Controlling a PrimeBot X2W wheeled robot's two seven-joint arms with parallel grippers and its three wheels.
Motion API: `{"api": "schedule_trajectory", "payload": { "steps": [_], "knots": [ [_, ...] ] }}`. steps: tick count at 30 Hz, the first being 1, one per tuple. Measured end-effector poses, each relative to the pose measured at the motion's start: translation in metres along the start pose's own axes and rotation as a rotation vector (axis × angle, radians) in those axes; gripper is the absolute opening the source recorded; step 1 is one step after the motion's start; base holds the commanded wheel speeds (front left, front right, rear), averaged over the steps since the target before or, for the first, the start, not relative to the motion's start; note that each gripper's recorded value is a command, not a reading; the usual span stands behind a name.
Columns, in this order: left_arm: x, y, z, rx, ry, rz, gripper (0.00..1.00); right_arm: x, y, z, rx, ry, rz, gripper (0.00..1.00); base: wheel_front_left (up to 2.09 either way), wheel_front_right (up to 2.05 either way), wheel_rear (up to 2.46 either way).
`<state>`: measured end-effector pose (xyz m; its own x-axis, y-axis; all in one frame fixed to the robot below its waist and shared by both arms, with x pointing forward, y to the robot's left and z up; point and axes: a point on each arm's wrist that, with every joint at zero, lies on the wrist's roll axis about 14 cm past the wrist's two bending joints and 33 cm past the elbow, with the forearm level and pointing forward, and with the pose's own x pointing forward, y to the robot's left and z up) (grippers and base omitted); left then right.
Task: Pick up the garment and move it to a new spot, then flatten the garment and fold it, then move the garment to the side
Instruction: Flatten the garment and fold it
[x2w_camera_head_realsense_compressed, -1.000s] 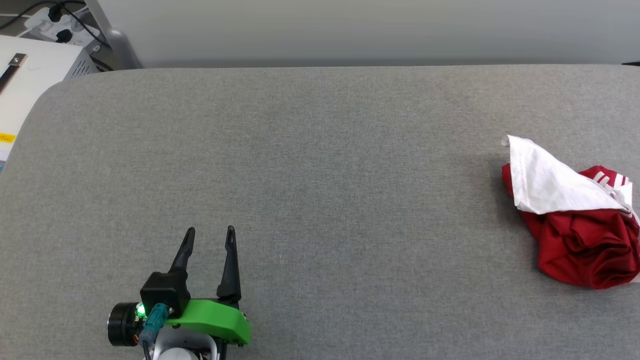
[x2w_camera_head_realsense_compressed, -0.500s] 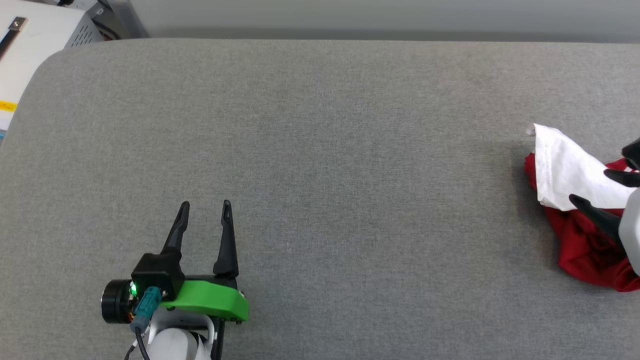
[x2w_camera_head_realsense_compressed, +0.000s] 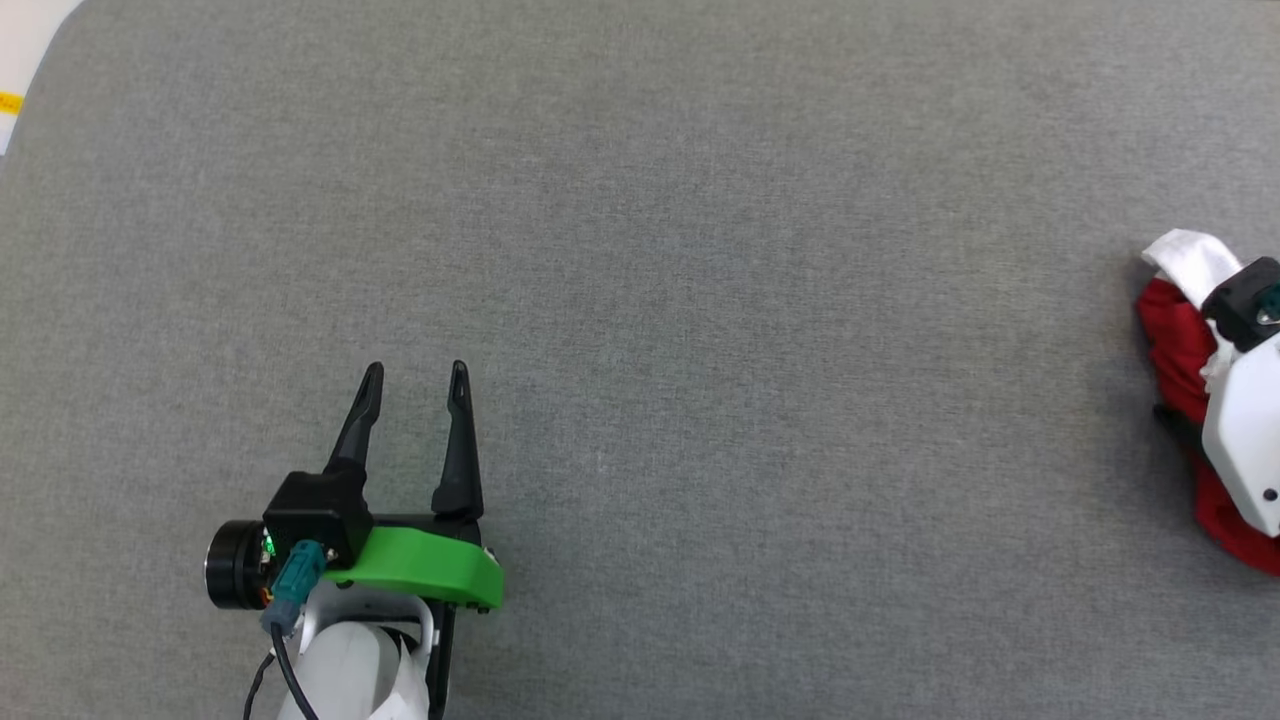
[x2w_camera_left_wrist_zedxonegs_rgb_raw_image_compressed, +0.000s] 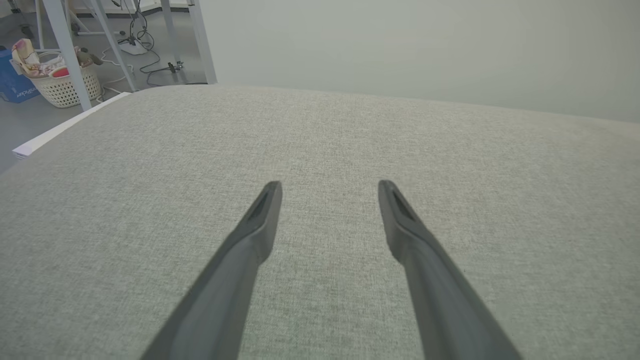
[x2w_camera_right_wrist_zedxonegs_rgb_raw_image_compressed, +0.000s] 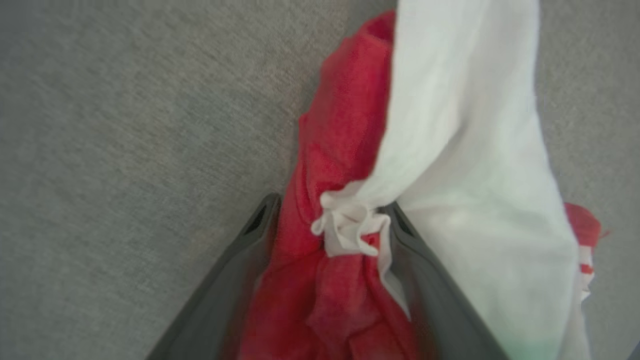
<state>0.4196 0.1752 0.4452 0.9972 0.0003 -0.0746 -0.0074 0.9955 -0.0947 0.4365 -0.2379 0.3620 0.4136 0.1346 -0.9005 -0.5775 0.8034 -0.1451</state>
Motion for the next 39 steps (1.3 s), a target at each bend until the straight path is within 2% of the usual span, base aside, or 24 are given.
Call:
{"api": "schedule_trajectory", "payload": {
  "steps": [1, 2, 3, 8, 12, 19, 24, 27, 30, 35, 39],
  "knots": [
    [0.0, 0.001, -0.002, 0.0, 0.005, 0.004, 1.0, 0.003, -0.001, 0.003, 0.015, -0.015, 0.004, 0.42, 0.0, 0.0, 0.0],
    [-0.001, 0.003, -0.003, 0.001, 0.01, 0.008, 1.0, 0.006, -0.003, 0.006, 0.027, -0.035, 0.007, 0.09, 0.0, 0.0, 0.0],
    [-0.001, 0.004, -0.004, 0.002, 0.014, 0.012, 1.0, 0.008, -0.003, 0.011, 0.045, -0.065, 0.01, 0.0, 0.0, 0.0, 0.0],
    [-0.003, 0.005, -0.002, 0.003, 0.011, 0.016, 1.0, 0.002, -0.002, 0.036, 0.108, -0.227, 0.02, 0.0, 0.0, 0.0, 0.0],
    [-0.005, 0.001, 0.007, 0.0, -0.016, 0.005, 1.0, -0.019, 0.017, 0.062, 0.099, -0.384, 0.061, 0.0, 0.0, 0.0, 0.0],
    [-0.011, -0.004, 0.022, -0.003, -0.056, -0.01, 1.0, -0.07, 0.042, 0.126, -0.017, -0.64, 0.09, 0.0, 0.0, 0.0, 0.0],
    [-0.015, 0.004, 0.025, 0.001, -0.06, 0.015, 1.0, -0.079, 0.095, 0.18, -0.098, -0.769, 0.2, 0.0, 0.0, 0.0, 0.0],
    [-0.016, 0.01, 0.022, 0.003, -0.051, 0.038, 1.0, -0.073, 0.139, 0.203, -0.132, -0.798, 0.302, 0.0, 0.0, 0.0, 0.0],
    [-0.017, 0.017, 0.019, 0.002, -0.041, 0.061, 1.0, -0.058, 0.187, 0.209, -0.204, -0.771, 0.396, 0.0, 0.0, 0.0, 0.0],
    [-0.019, 0.032, 0.014, 0.003, -0.026, 0.11, 1.0, -0.026, 0.26, 0.181, -0.269, -0.628, 0.558, 0.0, 0.0, 0.0, 0.0],
    [-0.02, 0.04, 0.012, 0.008, -0.021, 0.136, 1.0, -0.007, 0.283, 0.154, -0.273, -0.525, 0.606, 0.0, 0.0, 0.0, 0.0]
  ]
}}
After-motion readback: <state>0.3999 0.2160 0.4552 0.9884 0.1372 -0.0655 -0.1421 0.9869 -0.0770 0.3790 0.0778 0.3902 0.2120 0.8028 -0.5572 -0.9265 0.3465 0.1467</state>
